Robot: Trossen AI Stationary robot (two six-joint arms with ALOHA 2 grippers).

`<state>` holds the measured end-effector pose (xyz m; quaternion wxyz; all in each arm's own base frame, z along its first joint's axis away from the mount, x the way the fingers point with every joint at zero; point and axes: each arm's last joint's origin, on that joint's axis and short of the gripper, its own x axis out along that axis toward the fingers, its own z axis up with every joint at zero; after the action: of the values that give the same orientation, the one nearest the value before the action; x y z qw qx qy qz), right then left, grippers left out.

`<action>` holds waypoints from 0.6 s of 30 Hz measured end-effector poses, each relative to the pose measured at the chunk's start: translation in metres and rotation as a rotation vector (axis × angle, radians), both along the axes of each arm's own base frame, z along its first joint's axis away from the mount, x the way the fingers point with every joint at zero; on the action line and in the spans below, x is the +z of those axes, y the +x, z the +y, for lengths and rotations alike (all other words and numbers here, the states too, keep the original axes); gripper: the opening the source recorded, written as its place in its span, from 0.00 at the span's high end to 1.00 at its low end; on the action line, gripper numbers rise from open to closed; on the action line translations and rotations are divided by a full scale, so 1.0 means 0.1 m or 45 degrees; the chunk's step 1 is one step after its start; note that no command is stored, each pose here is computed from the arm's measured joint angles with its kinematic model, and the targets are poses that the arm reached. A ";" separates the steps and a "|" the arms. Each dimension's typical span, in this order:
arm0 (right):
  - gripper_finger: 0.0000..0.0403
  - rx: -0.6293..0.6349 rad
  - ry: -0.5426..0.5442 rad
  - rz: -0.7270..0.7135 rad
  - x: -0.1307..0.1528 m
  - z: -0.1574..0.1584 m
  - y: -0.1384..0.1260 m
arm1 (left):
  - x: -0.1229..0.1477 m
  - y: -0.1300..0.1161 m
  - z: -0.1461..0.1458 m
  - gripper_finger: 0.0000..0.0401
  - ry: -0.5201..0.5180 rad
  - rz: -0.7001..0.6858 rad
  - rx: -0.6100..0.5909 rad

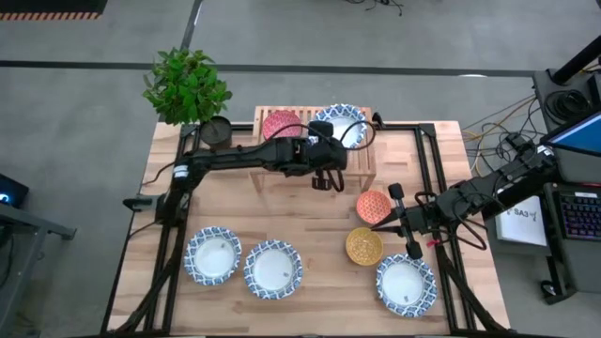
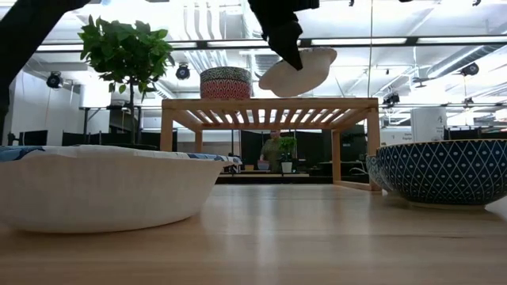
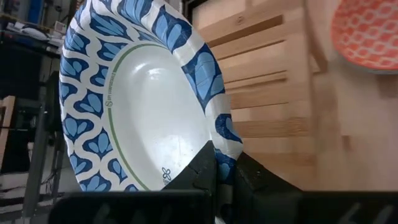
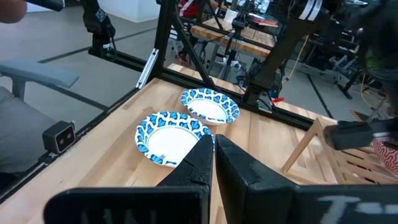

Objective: Place and stack bowls onto a shelf
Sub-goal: Put the white patterned bowl on the shelf

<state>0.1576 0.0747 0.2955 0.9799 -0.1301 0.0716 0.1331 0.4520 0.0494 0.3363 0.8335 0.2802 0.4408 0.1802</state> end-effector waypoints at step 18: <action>0.98 -0.001 0.005 0.005 0.00 0.00 0.00 | -0.01 0.01 0.24 1.00 -0.112 -0.058 -0.039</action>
<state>0.1576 0.0747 0.2953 0.9801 -0.1278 0.0732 0.1330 0.4530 0.0731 0.3349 0.8574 0.2457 0.4250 0.1543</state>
